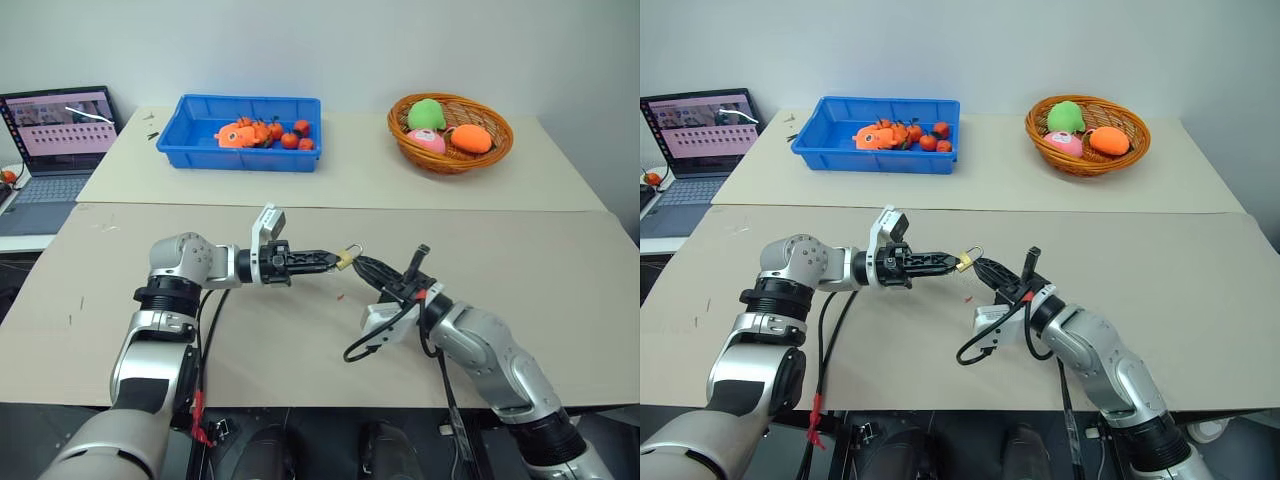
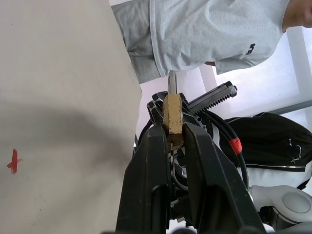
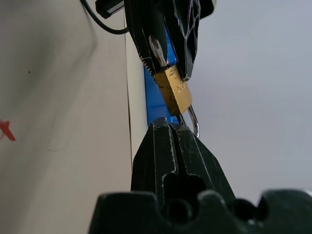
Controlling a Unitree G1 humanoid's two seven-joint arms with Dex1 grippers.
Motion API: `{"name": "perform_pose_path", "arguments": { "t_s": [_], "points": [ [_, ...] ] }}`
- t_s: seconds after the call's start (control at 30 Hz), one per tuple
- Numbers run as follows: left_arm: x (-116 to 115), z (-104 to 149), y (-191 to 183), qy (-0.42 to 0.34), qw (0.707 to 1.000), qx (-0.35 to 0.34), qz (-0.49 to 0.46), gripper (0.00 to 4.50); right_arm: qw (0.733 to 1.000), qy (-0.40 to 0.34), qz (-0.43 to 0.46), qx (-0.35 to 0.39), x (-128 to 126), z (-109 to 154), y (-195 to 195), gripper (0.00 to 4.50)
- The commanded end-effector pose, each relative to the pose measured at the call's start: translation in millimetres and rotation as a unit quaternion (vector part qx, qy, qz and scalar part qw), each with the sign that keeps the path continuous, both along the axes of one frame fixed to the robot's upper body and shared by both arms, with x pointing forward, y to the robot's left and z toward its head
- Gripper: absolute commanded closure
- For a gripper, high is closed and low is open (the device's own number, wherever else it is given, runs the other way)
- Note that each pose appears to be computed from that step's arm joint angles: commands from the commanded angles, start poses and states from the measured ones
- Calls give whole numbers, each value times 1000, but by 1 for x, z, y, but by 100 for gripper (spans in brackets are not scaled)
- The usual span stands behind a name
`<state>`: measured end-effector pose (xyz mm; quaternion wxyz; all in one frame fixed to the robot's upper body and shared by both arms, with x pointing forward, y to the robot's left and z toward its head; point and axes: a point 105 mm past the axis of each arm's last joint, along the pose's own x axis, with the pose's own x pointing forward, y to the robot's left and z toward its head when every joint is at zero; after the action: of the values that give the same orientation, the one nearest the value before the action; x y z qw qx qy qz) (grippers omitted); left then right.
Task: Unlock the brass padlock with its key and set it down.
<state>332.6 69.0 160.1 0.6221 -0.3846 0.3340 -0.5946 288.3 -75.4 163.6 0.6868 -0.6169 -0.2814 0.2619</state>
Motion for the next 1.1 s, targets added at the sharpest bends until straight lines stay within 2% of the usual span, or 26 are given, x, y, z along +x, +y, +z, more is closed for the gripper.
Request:
{"name": "perform_pose_path", "arguments": {
  "t_s": [0.03,0.43,0.63,0.8,0.97,1.03,1.07,1.1],
  "points": [
    [0,9,-1,-17,1000,-7,-6,449,999,-29,9,13,-6,17,4,447],
    [-1,8,0,-15,1000,-6,-6,449,1000,-21,-9,-1,0,12,-10,447],
    [-2,7,2,-16,1000,-2,-8,449,999,32,-14,-28,-1,1,-38,447],
    [-12,6,8,-19,999,7,-49,449,997,29,-1,-72,-5,-9,-46,447],
    [-29,-6,22,-86,984,63,-145,449,996,37,2,-83,0,-18,-51,447],
    [-27,-7,26,-100,980,76,-151,449,996,48,2,-72,1,-20,-53,447],
    [-24,-8,28,-112,978,89,-151,449,996,63,3,-64,0,-21,-55,447],
    [-20,-8,30,-120,977,99,-148,449,993,114,-3,-39,0,-25,-59,447]
  ]
}}
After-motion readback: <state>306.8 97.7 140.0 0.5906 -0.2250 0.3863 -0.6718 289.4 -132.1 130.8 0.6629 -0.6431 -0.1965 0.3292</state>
